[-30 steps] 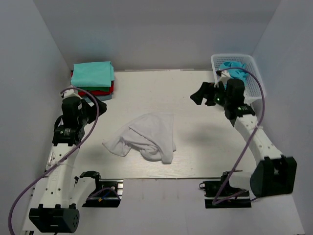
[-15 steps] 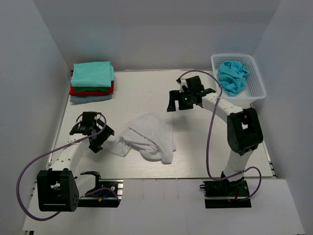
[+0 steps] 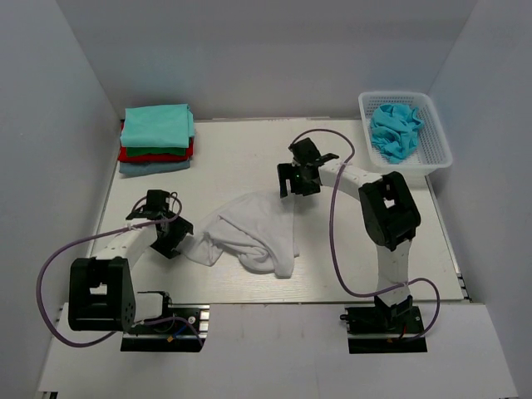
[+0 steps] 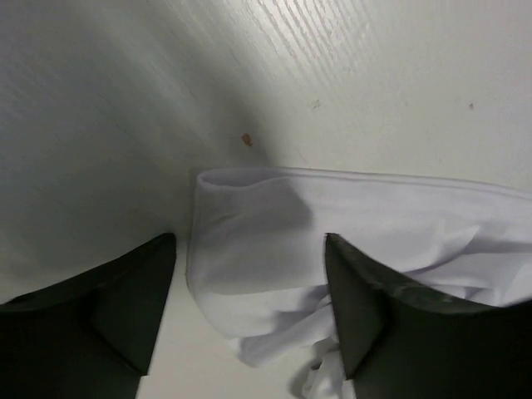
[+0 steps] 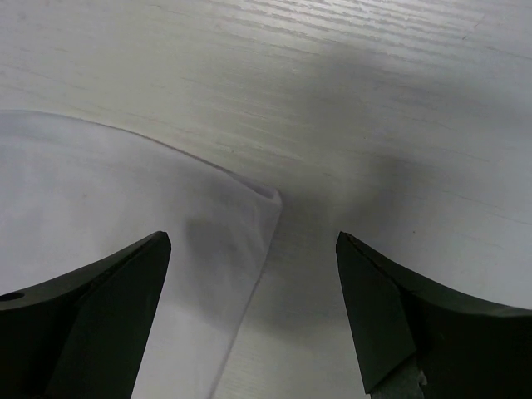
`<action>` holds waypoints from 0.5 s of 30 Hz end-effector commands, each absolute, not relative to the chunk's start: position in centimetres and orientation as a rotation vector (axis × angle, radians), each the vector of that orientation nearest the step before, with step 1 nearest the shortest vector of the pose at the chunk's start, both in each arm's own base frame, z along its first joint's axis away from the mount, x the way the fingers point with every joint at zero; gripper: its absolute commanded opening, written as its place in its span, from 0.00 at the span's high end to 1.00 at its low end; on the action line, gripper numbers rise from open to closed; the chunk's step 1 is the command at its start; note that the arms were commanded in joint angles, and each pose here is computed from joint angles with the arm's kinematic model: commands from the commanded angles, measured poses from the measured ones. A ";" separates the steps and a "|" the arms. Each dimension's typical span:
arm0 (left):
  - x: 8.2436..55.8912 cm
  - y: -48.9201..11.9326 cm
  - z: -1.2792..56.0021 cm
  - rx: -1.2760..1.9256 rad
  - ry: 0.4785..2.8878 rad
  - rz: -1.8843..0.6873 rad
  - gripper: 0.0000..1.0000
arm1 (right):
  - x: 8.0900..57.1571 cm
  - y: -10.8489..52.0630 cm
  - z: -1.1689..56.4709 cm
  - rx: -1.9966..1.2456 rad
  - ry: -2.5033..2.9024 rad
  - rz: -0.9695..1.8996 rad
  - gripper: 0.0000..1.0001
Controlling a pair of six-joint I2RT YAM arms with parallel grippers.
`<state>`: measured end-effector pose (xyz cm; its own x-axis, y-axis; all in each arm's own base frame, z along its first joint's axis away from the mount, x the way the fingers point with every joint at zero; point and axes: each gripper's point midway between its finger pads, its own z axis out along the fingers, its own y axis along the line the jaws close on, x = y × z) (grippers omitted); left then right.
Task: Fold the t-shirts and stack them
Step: Flatten out the tshirt
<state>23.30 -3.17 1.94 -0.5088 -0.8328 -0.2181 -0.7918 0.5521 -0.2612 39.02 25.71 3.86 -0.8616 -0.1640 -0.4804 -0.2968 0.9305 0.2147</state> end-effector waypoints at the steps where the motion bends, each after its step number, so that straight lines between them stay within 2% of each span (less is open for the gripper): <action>1: 22.9 -2.1 -0.7 -1.381 2.483 -0.077 0.23 | 40.2 26.0 3.3 -0.293 2.605 0.300 0.14; 3: 22.7 -2.2 -1.1 -1.374 2.500 -0.050 0.35 | 40.3 26.9 2.8 -0.307 2.600 0.318 0.16; 4: 22.8 -2.4 -1.3 -1.360 2.506 -0.053 0.46 | 40.3 27.1 2.7 -0.309 2.600 0.326 0.18; 5: 22.8 -2.6 -1.3 -1.360 2.511 -0.064 0.52 | 40.4 27.5 2.5 -0.312 2.594 0.338 0.21; 7: 23.4 -2.6 -1.6 -1.352 2.492 -0.081 0.80 | 40.5 28.4 2.4 -0.319 2.586 0.372 0.32; 8: 23.2 -2.6 -1.8 -1.345 2.507 -0.071 0.96 | 40.5 28.5 2.3 -0.311 2.590 0.386 0.72; 9: 23.5 -2.6 -1.8 -1.341 2.499 -0.079 1.00 | 40.6 28.9 2.9 -0.311 2.577 0.399 0.93; 10: 24.0 -2.6 -1.4 -1.316 2.496 -0.086 1.00 | 40.7 29.0 3.3 -0.302 2.565 0.410 1.00; 15: 28.5 -2.8 4.2 -1.162 2.364 -0.210 1.00 | 41.8 27.8 9.4 -0.215 2.402 0.413 1.00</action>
<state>26.86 -3.28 1.58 -0.5171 -0.8099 -0.2769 -0.7518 0.5844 -0.3053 40.08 27.85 2.85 -0.8439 -0.1318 -0.5201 -0.2741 0.9392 0.2068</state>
